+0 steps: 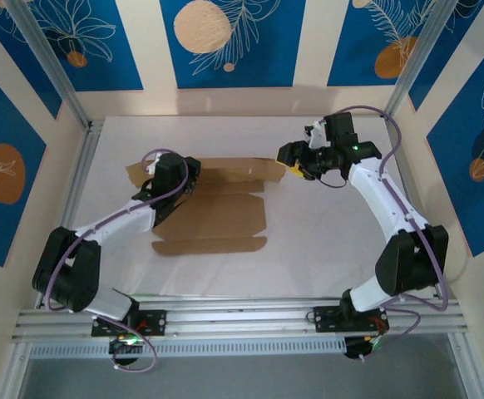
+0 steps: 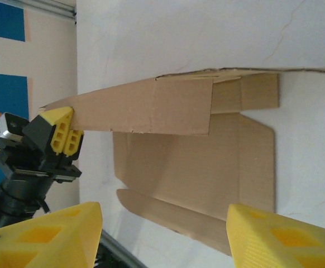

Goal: Fold the paper box

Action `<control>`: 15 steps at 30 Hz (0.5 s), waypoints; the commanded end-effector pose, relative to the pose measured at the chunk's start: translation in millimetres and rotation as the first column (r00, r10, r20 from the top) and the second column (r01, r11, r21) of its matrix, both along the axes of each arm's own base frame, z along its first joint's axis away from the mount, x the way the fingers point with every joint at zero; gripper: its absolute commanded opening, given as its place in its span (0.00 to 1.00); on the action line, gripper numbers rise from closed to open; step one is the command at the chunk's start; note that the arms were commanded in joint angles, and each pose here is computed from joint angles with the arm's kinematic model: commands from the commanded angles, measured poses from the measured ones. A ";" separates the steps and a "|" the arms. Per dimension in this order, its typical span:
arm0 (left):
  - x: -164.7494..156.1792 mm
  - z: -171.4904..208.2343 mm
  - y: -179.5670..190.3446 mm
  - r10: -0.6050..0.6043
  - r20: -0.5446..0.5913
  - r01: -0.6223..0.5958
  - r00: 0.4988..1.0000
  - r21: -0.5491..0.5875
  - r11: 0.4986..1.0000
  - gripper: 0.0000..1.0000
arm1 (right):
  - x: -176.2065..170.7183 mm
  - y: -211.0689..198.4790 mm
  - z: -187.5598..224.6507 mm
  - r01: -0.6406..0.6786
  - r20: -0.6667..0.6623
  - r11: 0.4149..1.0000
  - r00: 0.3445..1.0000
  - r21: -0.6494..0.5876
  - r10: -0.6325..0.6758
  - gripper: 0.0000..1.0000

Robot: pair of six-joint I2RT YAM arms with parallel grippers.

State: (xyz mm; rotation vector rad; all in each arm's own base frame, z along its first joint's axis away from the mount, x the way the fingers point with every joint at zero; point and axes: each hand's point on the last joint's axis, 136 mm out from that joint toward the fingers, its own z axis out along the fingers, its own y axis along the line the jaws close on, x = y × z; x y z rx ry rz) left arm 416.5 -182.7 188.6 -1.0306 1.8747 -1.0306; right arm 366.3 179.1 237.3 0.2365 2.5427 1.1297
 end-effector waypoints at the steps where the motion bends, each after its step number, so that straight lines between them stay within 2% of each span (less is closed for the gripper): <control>1: 1.5 -26.5 8.5 0.034 -0.009 -0.033 0.999 0.074 0.997 0.13 | 2.2 15.2 6.8 -0.004 -0.087 0.994 0.996 0.107 0.014 0.61; 8: 9.0 -30.0 0.9 0.006 0.042 -0.008 0.999 0.050 0.999 0.17 | 22.6 34.4 5.9 -0.020 -0.095 0.993 0.995 0.119 0.032 0.63; 15: 9.7 -19.6 -6.8 -0.063 0.101 0.054 0.993 0.093 0.994 0.18 | 46.5 41.5 -0.8 -0.022 -0.034 1.000 0.999 0.013 0.022 0.63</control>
